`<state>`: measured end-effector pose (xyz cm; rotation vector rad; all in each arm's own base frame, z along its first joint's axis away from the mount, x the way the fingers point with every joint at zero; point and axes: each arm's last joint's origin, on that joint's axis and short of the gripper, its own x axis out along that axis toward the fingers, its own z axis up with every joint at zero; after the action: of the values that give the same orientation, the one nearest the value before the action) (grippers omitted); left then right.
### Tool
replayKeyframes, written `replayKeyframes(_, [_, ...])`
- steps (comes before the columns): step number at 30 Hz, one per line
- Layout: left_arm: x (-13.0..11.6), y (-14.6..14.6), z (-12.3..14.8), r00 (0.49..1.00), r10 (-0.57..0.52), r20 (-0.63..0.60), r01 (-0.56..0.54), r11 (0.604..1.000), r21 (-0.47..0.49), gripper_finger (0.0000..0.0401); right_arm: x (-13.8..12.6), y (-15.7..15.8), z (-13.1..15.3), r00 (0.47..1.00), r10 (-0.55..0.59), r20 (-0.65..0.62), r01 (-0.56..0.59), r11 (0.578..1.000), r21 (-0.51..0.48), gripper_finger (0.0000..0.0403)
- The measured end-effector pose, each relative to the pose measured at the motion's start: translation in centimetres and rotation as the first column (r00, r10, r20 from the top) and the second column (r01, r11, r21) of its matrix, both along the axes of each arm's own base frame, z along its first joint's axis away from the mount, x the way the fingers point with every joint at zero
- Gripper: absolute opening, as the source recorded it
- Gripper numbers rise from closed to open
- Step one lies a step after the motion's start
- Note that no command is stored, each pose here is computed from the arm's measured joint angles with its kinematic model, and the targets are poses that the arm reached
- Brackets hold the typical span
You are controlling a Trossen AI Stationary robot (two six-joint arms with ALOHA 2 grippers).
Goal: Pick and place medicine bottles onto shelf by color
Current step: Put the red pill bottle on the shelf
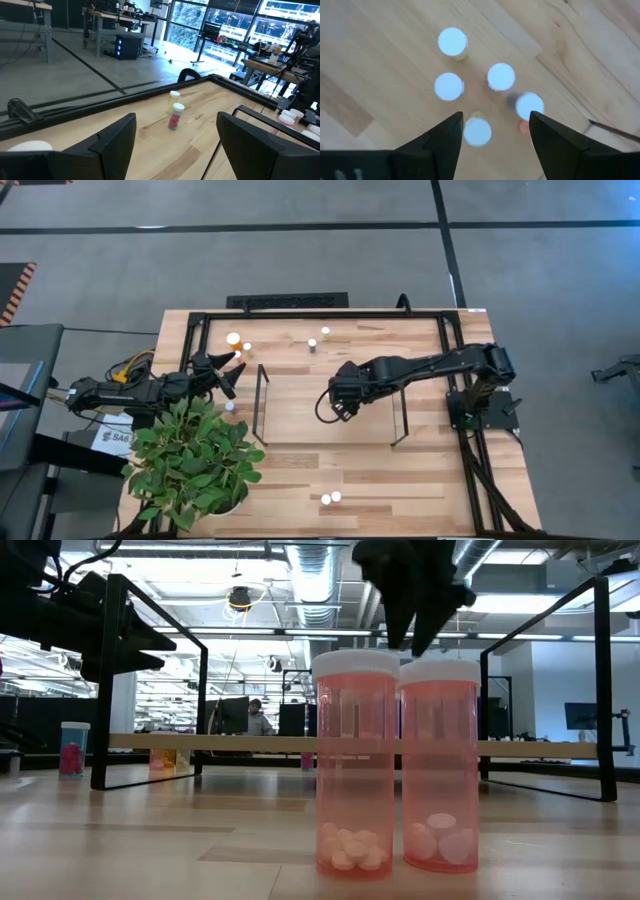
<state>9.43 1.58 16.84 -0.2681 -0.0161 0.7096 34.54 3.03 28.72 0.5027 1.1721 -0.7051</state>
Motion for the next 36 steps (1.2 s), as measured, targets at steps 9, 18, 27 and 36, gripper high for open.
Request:
replayKeyframes(9, [0.0,0.0,0.0,1.000,0.000,-0.001,0.000,1.000,0.000,0.0265,-1.5,1.6,3.8,0.995,-0.097,-0.035,0.097,0.995,0.015,0.0250])
replayKeyframes(18, [0.0,0.0,0.0,1.000,0.000,-0.001,0.000,1.000,0.000,0.0265,-3.3,5.0,3.8,0.970,-0.220,-0.101,0.225,0.974,0.037,0.0249])
replayKeyframes(27, [0.0,0.0,0.0,1.000,0.000,-0.001,0.000,1.000,0.000,0.0265,-4.9,9.2,3.8,0.952,-0.298,-0.077,0.303,0.951,0.066,0.0249])
replayKeyframes(36, [0.0,0.0,0.0,1.000,0.000,-0.001,0.000,1.000,0.000,0.0265,-6.1,12.5,3.6,0.907,-0.419,-0.030,0.420,0.899,0.124,0.0249])
